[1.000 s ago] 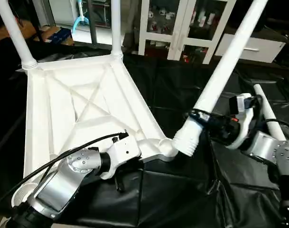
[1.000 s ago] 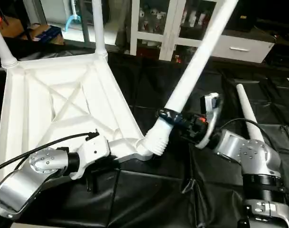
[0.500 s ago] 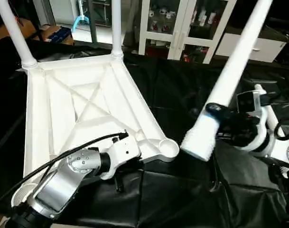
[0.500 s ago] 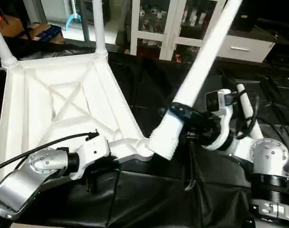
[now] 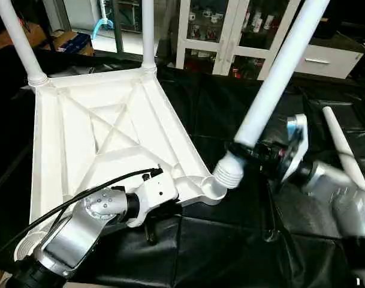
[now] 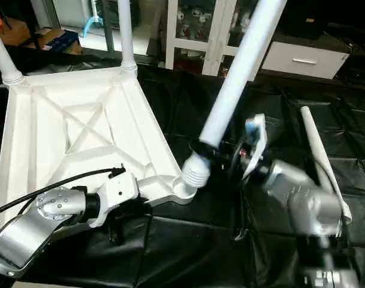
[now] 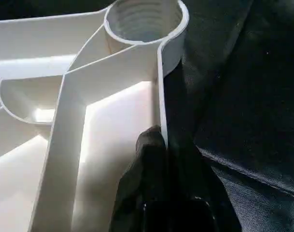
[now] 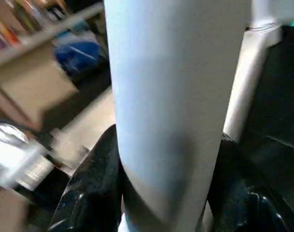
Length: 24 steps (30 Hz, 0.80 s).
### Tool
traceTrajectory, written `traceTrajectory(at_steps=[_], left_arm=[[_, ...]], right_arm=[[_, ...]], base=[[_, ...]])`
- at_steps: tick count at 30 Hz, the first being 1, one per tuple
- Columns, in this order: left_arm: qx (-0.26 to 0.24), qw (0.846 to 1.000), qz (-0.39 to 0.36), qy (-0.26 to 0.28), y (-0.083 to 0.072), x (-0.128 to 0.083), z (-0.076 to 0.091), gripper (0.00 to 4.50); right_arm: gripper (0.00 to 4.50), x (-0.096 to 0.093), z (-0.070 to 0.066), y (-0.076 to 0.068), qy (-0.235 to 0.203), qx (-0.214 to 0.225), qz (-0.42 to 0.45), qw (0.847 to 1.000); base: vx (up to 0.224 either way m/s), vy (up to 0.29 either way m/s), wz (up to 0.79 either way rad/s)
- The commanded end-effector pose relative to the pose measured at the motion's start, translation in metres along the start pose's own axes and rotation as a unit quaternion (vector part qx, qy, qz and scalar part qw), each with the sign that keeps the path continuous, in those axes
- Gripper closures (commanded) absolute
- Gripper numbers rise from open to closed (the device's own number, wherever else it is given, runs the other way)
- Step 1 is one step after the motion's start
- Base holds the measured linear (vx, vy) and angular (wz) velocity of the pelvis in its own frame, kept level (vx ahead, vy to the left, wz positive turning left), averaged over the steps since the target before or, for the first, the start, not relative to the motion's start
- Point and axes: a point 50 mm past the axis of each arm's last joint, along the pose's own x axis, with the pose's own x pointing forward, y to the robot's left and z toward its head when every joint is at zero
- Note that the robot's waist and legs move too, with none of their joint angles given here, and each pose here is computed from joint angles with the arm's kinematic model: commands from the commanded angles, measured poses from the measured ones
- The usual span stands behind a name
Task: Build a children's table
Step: Insert table leg to table base
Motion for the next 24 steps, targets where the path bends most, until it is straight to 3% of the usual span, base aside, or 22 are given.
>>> traceTrajectory(at_steps=[1, 4, 6, 13, 24], left_arm=[[-0.026, 0.997, -0.054, 0.049, -0.018, 0.011, -0.022, 4.46], [-0.023, 0.997, -0.055, 0.048, -0.018, 0.012, -0.021, 4.46], [-0.023, 0.997, -0.055, 0.048, -0.018, 0.012, -0.021, 4.46], [-0.022, 0.997, -0.054, 0.048, -0.017, 0.012, -0.021, 4.46], [-0.023, 0.997, -0.051, 0.048, -0.017, 0.013, -0.021, 4.46]], right_arm=[[2.64, -0.001, 0.003, 0.002, -0.001, -0.046, -0.003, 0.999], [2.64, -0.002, -0.009, 0.000, 0.011, -0.095, -0.018, 0.995], [2.64, -0.002, -0.010, 0.000, 0.004, -0.089, -0.020, 0.996], [2.64, 0.007, -0.016, 0.001, -0.012, -0.131, -0.014, 0.991], [2.64, 0.015, -0.031, 0.012, 0.027, -0.158, 0.040, 0.986]], base=[[0.000, 0.000, 0.00], [0.000, 0.000, 0.00], [0.000, 0.000, 0.00], [0.000, 0.000, 0.00], [0.000, 0.000, 0.00]])
